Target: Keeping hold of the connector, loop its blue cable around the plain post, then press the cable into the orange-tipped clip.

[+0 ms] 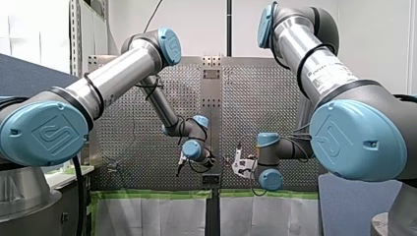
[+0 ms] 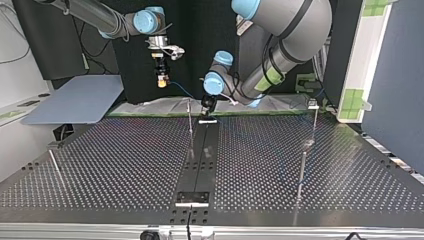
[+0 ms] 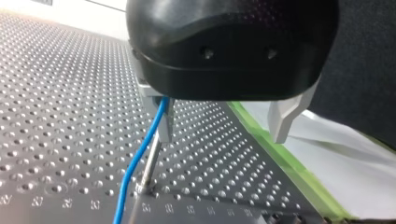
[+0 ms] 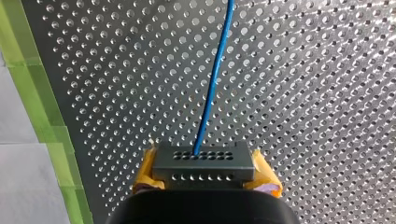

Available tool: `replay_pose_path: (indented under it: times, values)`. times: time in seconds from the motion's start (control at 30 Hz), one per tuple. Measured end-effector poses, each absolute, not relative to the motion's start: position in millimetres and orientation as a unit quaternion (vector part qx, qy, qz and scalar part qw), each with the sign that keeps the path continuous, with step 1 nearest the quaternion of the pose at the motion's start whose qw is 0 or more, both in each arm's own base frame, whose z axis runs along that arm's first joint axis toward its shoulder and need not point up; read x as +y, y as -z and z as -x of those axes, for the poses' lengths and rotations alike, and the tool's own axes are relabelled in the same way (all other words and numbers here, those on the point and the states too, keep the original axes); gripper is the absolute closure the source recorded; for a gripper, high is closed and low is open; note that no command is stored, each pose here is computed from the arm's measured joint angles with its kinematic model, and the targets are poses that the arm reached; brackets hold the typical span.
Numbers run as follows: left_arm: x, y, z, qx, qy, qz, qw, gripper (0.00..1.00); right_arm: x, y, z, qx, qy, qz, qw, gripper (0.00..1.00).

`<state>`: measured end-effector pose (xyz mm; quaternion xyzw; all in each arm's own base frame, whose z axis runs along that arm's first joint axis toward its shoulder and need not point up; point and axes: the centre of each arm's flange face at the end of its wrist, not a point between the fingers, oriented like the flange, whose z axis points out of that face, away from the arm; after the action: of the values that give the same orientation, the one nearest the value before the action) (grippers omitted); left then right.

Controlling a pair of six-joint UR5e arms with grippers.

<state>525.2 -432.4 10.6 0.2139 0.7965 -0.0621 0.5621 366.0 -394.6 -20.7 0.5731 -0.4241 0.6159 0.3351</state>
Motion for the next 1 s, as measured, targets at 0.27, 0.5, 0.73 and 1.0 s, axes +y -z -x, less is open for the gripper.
replay_pose_path:
  times: [0.27,0.5,0.73,1.0]
  values:
    - [-436,-11,-526,0.796,0.096,-0.205,0.561,0.0,-395,22,-364,-0.427,-0.608,-0.575,0.342,1.0]
    - [-434,-11,-526,0.801,0.106,-0.202,0.554,0.0,-394,23,-360,-0.435,-0.594,-0.578,0.353,1.0]
    - [-437,-9,-520,0.805,0.11,-0.209,0.545,0.0,-393,25,-357,-0.438,-0.578,-0.584,0.364,1.0]
    - [-443,-10,-516,0.801,0.107,-0.211,0.55,0.0,-391,27,-357,-0.436,-0.57,-0.592,0.367,1.0]
